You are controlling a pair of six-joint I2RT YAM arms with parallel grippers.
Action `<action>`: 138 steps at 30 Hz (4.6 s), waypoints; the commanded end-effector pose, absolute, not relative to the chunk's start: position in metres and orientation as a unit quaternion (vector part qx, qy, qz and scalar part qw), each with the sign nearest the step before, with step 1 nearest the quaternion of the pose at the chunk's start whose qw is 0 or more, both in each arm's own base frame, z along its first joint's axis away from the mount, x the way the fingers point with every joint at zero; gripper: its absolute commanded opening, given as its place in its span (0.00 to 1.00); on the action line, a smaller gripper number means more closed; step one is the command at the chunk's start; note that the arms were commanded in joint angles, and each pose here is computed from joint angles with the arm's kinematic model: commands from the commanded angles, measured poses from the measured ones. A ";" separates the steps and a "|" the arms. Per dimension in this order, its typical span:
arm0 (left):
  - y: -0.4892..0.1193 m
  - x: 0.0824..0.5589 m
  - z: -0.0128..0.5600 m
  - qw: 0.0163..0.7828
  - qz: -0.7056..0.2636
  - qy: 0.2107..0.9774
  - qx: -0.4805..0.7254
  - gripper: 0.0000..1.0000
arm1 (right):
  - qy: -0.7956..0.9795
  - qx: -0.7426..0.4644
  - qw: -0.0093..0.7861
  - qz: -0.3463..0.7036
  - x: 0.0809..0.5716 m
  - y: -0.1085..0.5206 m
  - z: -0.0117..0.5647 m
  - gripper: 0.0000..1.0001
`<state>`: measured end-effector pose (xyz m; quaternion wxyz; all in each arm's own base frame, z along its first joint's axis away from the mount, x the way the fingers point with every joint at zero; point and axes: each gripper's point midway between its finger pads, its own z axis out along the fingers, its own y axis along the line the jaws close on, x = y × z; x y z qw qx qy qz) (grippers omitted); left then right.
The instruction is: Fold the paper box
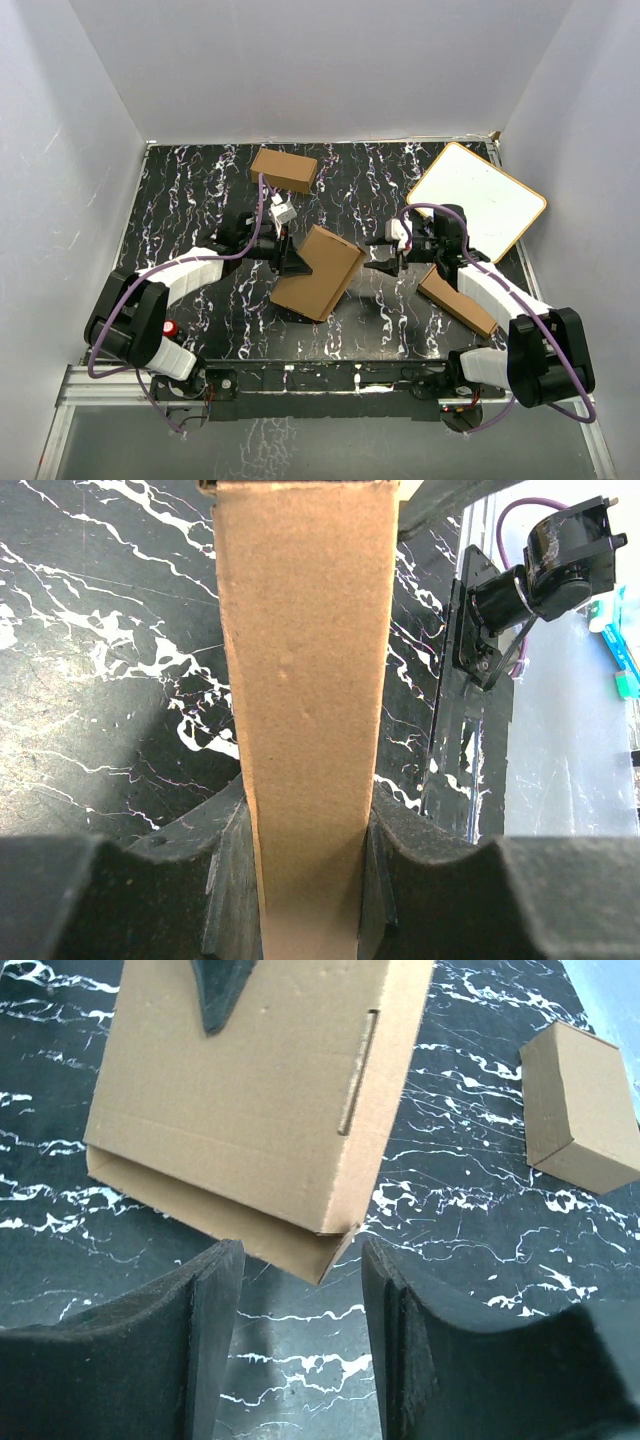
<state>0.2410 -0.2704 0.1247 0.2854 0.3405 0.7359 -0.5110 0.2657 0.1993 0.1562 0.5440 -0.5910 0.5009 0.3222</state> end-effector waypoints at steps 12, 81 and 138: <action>-0.271 0.239 0.137 0.320 -0.506 0.710 0.371 0.00 | 0.497 -0.578 0.568 0.309 0.281 0.211 0.167 0.33; -0.264 0.230 0.122 0.327 -0.495 0.714 0.373 0.00 | 0.494 -0.621 0.544 0.273 0.265 0.216 0.128 0.08; -0.271 0.235 0.123 0.326 -0.465 0.717 0.403 0.00 | 0.615 -0.541 0.475 0.321 0.275 0.182 0.127 0.08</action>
